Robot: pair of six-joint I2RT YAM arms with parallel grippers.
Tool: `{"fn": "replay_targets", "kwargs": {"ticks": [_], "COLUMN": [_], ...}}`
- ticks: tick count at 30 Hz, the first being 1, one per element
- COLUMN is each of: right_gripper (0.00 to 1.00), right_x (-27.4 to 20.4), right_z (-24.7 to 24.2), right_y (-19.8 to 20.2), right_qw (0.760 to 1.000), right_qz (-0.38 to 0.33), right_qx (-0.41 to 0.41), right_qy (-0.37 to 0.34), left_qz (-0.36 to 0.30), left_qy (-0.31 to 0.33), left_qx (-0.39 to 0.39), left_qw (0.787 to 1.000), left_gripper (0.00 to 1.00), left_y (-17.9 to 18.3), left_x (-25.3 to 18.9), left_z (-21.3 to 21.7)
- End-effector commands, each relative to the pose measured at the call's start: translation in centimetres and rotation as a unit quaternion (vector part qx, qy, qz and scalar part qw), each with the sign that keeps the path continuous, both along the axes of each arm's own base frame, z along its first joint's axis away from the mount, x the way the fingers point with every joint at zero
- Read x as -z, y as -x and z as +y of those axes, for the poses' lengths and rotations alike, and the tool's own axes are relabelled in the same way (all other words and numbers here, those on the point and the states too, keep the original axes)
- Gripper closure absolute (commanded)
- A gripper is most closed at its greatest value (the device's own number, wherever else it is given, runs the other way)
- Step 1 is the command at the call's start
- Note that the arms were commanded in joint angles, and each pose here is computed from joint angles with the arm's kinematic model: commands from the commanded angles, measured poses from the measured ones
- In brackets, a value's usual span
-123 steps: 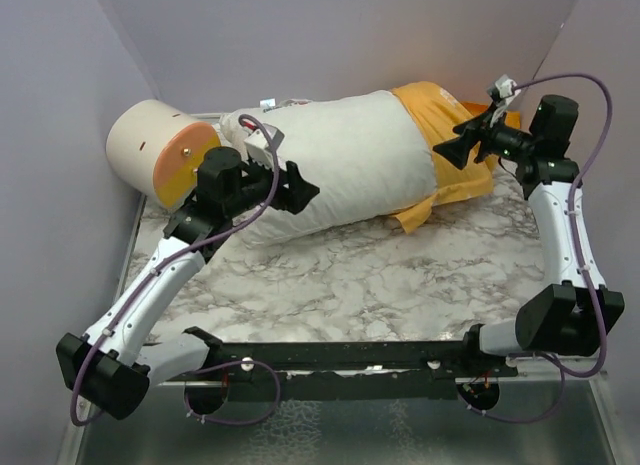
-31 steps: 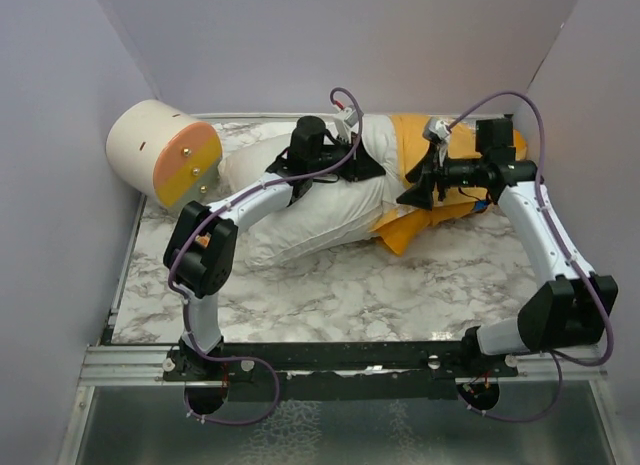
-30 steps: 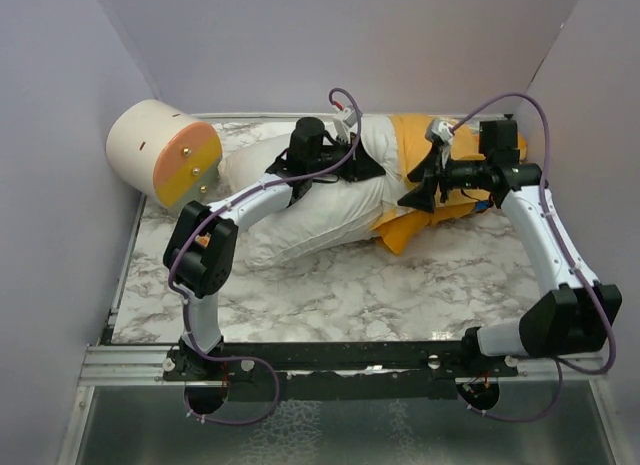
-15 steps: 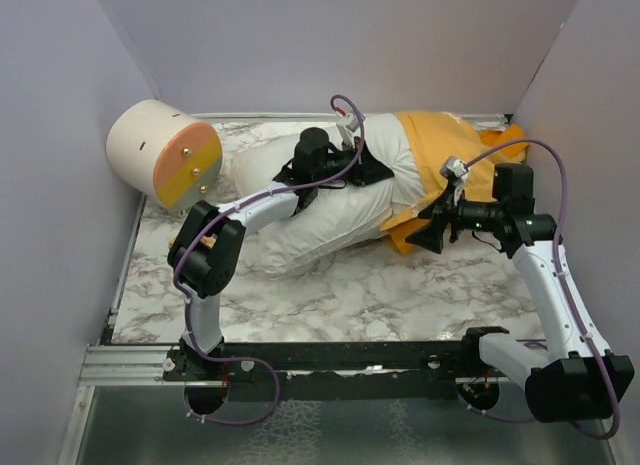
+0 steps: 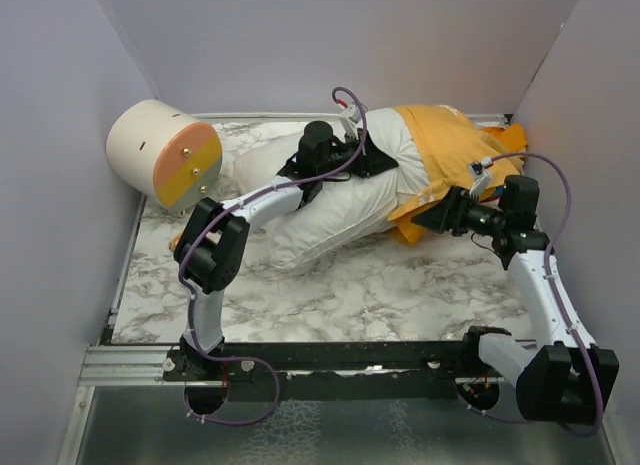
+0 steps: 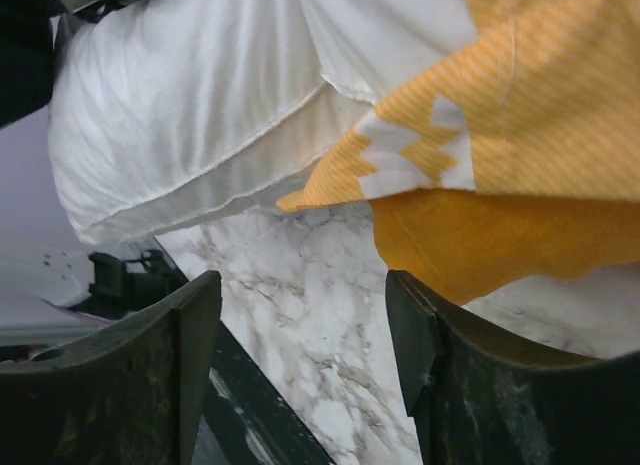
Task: Put the pillow into the pillowcase
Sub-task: Stuff the pillow into the pillowcase.
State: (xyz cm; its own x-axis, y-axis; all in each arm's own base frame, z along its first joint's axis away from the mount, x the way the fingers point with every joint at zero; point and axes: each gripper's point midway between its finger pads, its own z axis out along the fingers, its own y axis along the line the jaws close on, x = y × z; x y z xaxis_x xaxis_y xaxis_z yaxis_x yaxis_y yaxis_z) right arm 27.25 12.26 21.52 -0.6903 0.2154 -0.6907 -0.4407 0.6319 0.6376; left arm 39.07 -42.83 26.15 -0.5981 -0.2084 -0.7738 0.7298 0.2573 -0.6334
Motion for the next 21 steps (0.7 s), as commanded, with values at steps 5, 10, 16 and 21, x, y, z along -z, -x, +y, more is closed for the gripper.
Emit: {"fn": "replay_targets", "kwargs": {"ticks": [5, 10, 16, 21], "right_gripper": [0.35, 0.37, 0.58, 0.66], "right_x": [-0.6, -1.0, 1.7, 3.8], "right_z": [0.4, -0.6, -2.0, -1.8], "right_y": [-3.0, -5.2, -6.5, -6.3], "right_qw": [0.989, 0.983, 0.977, 0.975], "right_qz": [0.011, -0.009, 0.037, 0.079], "right_qx": [0.099, 0.144, 0.192, 0.192], "right_qy": [-0.111, -0.117, -0.082, -0.084], "left_qz": [-0.018, -0.024, -0.027, -0.034], "left_qy": [0.021, 0.023, 0.028, 0.029], "left_qx": [-0.008, -0.002, 0.005, 0.006], "left_qw": [1.000, 0.999, 0.999, 0.999], "left_gripper": [1.00, 1.00, 1.00, 1.00], "left_y": [-0.3, -0.1, 0.3, 0.6], "left_x": [-2.0, -2.4, -3.0, -3.6], "left_z": [-1.7, -2.5, -3.3, -3.4]}}
